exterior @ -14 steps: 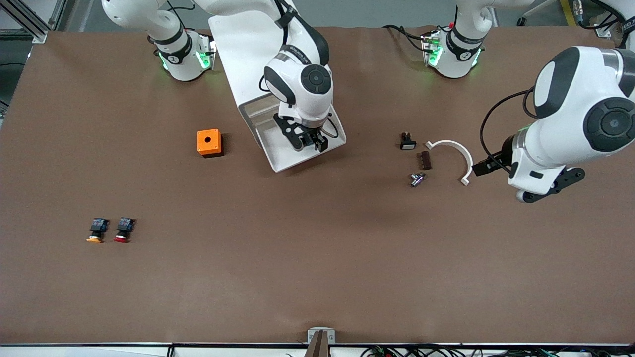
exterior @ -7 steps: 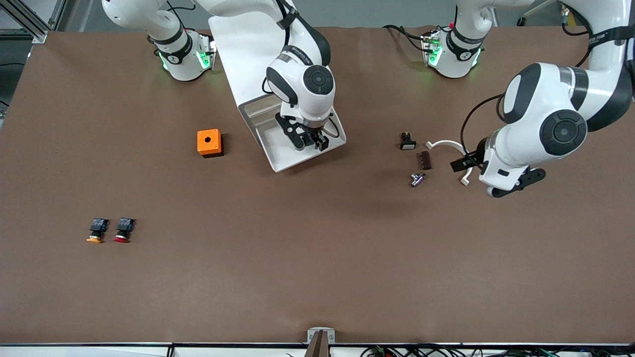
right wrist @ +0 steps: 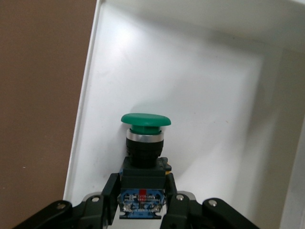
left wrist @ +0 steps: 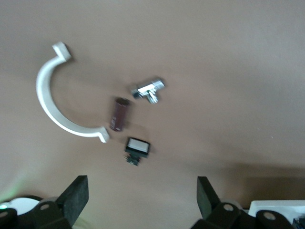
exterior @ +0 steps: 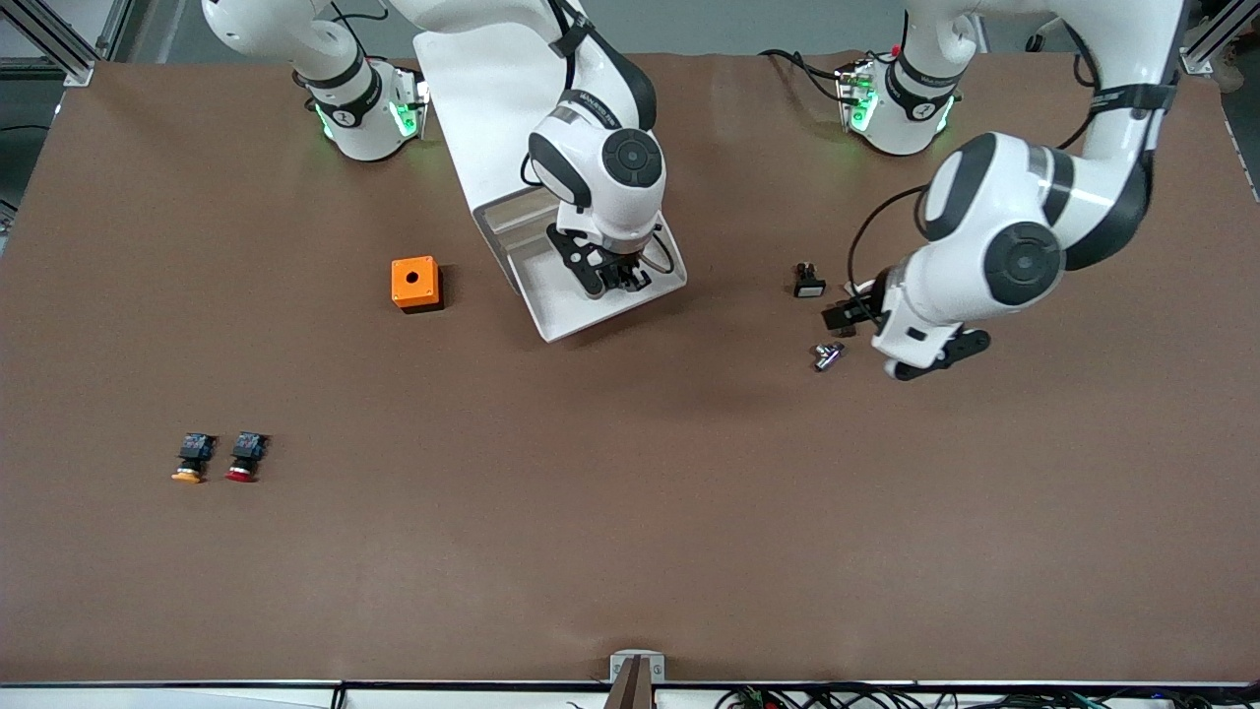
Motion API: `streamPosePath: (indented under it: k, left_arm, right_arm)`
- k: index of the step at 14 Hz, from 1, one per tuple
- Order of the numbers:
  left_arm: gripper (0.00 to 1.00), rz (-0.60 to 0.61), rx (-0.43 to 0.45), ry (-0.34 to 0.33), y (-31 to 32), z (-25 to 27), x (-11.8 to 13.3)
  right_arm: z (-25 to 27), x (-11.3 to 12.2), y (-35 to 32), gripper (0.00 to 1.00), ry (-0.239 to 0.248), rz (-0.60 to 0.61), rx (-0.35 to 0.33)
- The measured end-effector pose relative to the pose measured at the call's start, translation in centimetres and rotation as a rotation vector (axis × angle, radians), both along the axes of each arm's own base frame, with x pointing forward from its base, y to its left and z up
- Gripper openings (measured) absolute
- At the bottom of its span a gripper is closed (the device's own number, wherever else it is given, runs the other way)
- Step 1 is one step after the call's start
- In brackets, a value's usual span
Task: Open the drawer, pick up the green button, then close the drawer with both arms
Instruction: 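Grasp the green button with the right gripper and lift it out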
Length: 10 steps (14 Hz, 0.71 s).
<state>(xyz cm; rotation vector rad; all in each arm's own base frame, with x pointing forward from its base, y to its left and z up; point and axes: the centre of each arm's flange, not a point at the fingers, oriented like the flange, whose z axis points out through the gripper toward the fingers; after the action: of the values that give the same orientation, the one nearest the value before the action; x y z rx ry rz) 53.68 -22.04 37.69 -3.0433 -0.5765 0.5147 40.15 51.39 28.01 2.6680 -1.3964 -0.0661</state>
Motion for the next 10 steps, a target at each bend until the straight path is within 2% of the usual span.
streamPosePath:
  k: [2, 4, 5, 7, 10]
  left_arm:
    - [1.00, 0.035, -0.018, 0.022, -3.5, -1.7, -0.9]
    - [1.00, 0.057, -0.039, 0.035, -6.0, -3.5, -1.5]
    - [1.00, 0.072, -0.056, 0.044, -6.9, -4.0, -1.7]
    - [1.00, 0.135, -0.063, 0.069, -9.2, -4.7, -2.7]
    - [1.00, 0.263, -0.020, 0.060, -14.4, -5.1, -5.3]
  right_arm:
    - [2.5, 1.5, 0.0, 0.42, 0.008, -0.017, -0.012]
    - [7.5, 4.7, -0.9, 0.42, 0.018, -0.032, -0.014]
    - [10.0, 6.6, -2.0, 0.42, 0.023, 0.011, -0.001]
    - [13.4, 10.4, -5.3, 0.42, 0.039, 0.182, 0.041]
    - [14.2, 16.3, -12.6, 0.42, 0.062, 0.453, 0.097]
